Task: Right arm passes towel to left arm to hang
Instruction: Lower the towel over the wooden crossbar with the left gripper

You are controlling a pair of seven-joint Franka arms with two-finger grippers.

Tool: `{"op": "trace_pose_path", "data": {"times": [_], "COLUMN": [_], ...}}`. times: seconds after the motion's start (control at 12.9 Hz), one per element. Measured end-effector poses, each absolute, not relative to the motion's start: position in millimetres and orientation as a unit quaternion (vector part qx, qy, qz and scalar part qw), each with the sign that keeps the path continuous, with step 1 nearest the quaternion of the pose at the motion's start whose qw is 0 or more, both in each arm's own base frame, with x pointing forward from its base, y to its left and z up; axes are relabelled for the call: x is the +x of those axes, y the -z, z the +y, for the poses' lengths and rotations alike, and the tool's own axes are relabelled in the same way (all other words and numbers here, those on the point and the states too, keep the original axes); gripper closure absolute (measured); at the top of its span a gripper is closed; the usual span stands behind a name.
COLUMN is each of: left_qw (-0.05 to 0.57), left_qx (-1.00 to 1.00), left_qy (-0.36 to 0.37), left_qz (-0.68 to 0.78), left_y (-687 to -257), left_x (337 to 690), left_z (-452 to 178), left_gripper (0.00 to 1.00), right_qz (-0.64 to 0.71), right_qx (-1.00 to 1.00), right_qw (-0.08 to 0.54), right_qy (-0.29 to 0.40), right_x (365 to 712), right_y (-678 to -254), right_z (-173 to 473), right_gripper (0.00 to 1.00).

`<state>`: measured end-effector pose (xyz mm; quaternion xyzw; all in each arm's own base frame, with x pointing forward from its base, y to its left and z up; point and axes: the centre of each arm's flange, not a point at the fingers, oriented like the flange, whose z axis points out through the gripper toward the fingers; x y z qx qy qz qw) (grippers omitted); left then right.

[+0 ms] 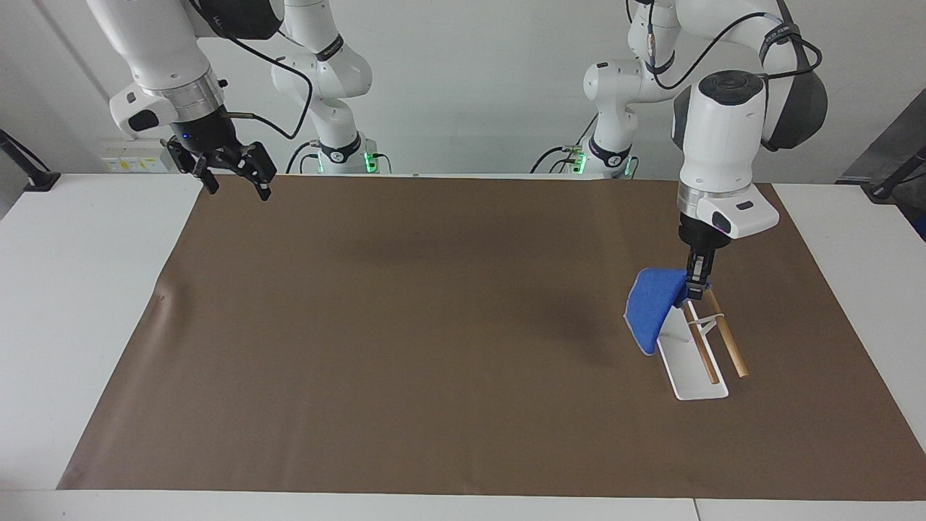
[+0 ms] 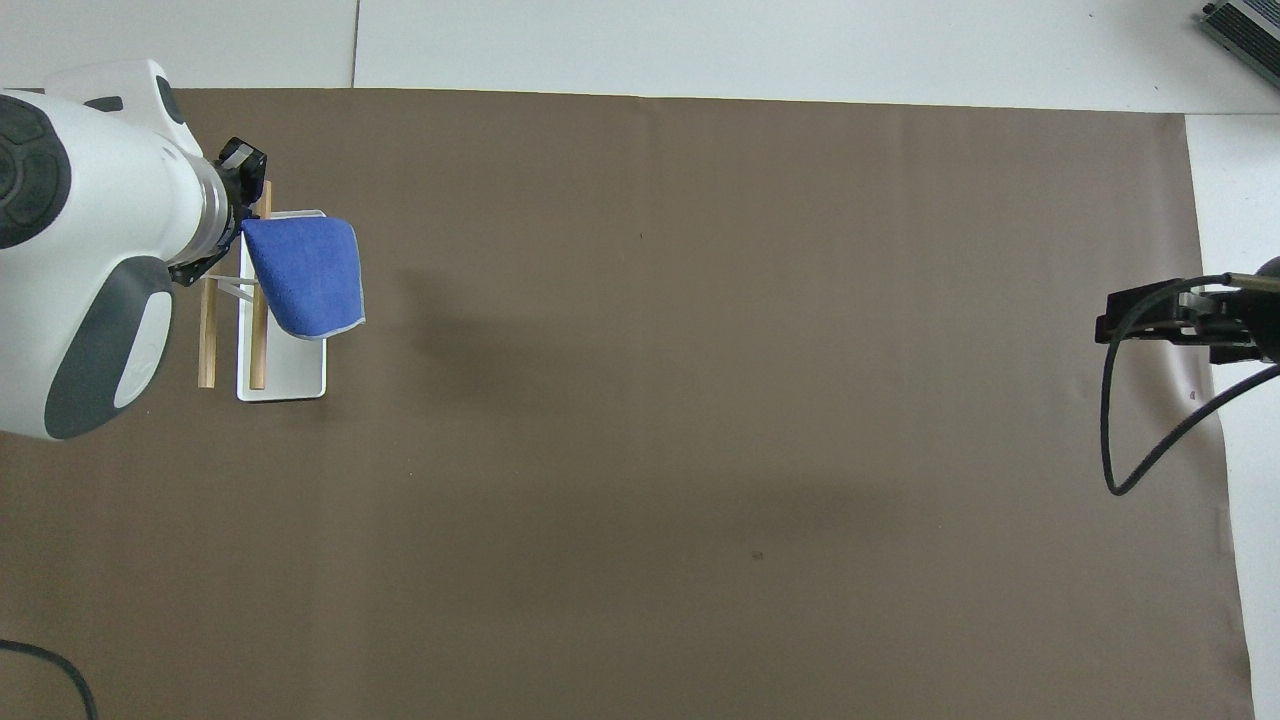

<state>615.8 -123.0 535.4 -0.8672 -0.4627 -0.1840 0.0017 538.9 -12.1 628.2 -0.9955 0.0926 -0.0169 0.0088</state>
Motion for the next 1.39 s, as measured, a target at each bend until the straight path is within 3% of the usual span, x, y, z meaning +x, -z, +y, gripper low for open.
{"op": "trace_pose_path", "data": {"times": [0.54,1.39], "left_qw": [0.005,0.033], "left_qx": [-0.884,-0.888], "left_qy": [0.203,0.247], "left_qz": [-0.421,-0.386], "left_y": [-499,-493], "left_x": [628,642], "left_z": [-69,-19], "left_gripper": [0.98,0.98], "right_qz": [0.093,0.093], "right_qx": [-0.996,-0.996], "right_qw": [0.009,0.009], "right_qy": [0.017,0.016], "right_x": [539,539], "right_y": [-628,-627], "right_z": [-12,-12], "right_gripper": [0.0,0.0]}}
